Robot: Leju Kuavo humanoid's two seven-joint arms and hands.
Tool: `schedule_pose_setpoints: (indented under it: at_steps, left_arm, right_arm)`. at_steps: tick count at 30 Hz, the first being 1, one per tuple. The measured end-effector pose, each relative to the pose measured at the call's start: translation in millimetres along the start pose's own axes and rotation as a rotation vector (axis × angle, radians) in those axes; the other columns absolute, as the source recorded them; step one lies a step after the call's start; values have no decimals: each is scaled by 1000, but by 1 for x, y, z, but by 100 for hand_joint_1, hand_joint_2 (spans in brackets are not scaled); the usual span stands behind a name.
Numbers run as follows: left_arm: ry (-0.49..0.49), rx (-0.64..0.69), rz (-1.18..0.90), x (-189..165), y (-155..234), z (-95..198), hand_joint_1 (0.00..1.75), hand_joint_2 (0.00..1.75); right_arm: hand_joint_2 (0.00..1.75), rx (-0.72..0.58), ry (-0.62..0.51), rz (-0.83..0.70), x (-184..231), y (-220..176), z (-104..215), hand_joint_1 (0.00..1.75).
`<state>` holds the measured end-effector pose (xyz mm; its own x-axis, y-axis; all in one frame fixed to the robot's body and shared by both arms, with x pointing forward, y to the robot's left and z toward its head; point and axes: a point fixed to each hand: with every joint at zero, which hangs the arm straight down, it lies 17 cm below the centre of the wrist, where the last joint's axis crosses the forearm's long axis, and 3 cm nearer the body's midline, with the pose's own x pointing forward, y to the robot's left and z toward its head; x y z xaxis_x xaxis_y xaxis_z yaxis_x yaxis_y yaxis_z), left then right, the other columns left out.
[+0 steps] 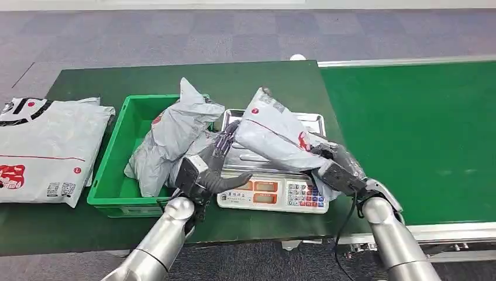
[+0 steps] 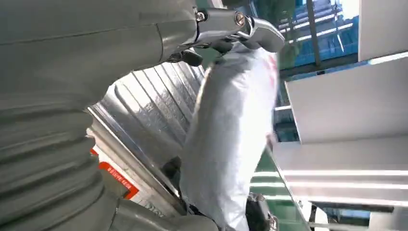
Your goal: Moved the parcel from conveyor to table for the left to box.
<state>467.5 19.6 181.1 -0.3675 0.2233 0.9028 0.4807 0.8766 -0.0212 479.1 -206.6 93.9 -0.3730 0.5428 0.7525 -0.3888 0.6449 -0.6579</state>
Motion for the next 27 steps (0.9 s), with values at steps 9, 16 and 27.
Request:
schedule_pose_setpoints:
  at_steps: [9,16,27]
  left_arm:
    - [-82,196,-95,26,34,-2,0,175]
    - [-242,444,-254,91,76,1,0,175]
    - [-238,115,-536,68,4,-34,0,175]
  right_arm:
    - [175,-103,15,65,0,-19,-4,0]
    - [175,-190,-133,42,40,-31,-3,0]
    - [175,-389,-441,-89,119,-79,5,0]
